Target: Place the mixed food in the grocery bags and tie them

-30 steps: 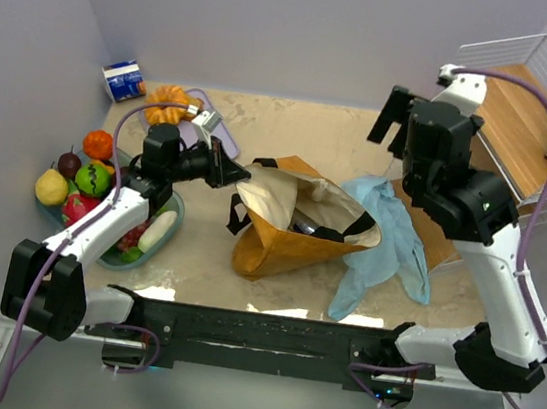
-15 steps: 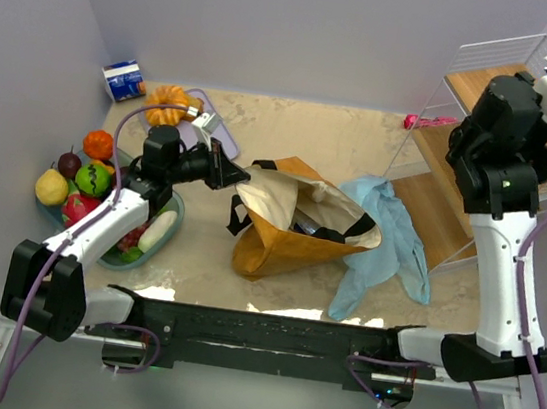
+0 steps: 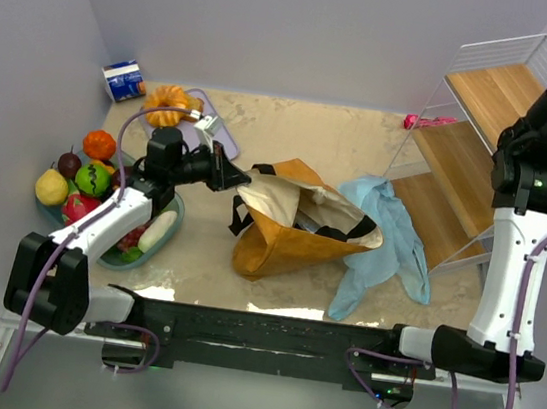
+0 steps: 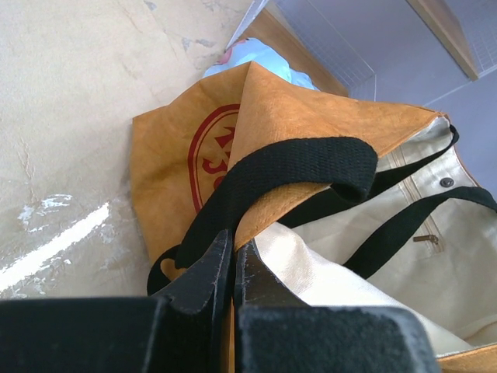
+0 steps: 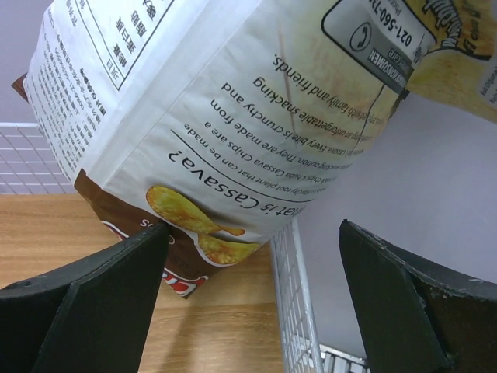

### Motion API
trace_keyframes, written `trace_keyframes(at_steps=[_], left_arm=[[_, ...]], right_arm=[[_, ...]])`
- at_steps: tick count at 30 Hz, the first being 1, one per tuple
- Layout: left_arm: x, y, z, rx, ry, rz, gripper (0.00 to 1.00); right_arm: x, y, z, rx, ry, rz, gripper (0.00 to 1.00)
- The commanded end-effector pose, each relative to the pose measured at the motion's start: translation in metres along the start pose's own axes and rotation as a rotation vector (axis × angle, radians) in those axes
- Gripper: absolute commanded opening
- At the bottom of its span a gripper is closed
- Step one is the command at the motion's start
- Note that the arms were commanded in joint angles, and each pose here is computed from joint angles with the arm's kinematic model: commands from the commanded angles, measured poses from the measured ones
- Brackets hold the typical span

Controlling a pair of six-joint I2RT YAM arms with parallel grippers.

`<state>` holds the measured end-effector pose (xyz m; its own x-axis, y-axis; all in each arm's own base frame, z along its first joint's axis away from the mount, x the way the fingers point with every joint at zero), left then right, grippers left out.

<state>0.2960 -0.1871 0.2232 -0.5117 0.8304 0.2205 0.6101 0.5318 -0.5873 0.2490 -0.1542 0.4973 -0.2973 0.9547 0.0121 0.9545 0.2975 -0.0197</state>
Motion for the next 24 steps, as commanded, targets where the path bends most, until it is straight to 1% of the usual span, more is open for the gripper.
trace_keyframes(at_steps=[1, 6, 10, 15, 18, 19, 21, 22, 23, 24], left_arm=[[-0.002, 0.003, -0.001, -0.009, -0.007, 0.017, 0.00], [-0.003, 0.005, 0.001, -0.006, -0.003, 0.017, 0.00], [-0.004, 0.006, 0.002, -0.001, 0.003, 0.016, 0.00], [-0.005, 0.007, 0.003, 0.001, 0.004, 0.014, 0.00], [-0.005, 0.009, 0.005, 0.006, 0.010, 0.009, 0.00], [-0.005, 0.009, 0.005, 0.006, 0.010, 0.009, 0.00], [-0.005, 0.009, 0.004, 0.005, 0.008, 0.008, 0.00], [-0.005, 0.009, 0.004, 0.007, 0.008, 0.008, 0.00], [-0.005, 0.009, 0.004, 0.006, 0.010, 0.009, 0.00], [-0.005, 0.009, 0.004, 0.006, 0.009, 0.008, 0.00]], right_arm=[[-0.008, 0.015, -0.004, -0.028, -0.014, -0.051, 0.94], [-0.013, 0.022, -0.014, -0.019, -0.052, -0.072, 0.91], [-0.021, 0.024, -0.016, 0.011, -0.063, -0.055, 0.90], [-0.027, 0.032, -0.021, 0.000, -0.086, -0.076, 0.89], [-0.029, 0.036, -0.022, 0.000, -0.097, -0.093, 0.79], [-0.029, 0.037, -0.021, 0.007, -0.095, -0.096, 0.71], [-0.030, 0.039, -0.021, 0.015, -0.097, -0.106, 0.63], [-0.029, 0.039, -0.021, 0.017, -0.097, -0.112, 0.51], [-0.029, 0.040, -0.021, 0.020, -0.098, -0.124, 0.45], [-0.028, 0.039, -0.022, 0.013, -0.102, -0.129, 0.41]])
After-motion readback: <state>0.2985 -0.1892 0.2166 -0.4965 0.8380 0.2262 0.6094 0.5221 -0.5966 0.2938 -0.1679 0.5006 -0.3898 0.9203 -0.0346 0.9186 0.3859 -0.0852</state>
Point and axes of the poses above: each gripper's point midway between its finger pads, its own x axis back along the fingers, its own y axis along the line the jaws close on, z = x × y, the point moved 4 cm from there along x, back along the fingers
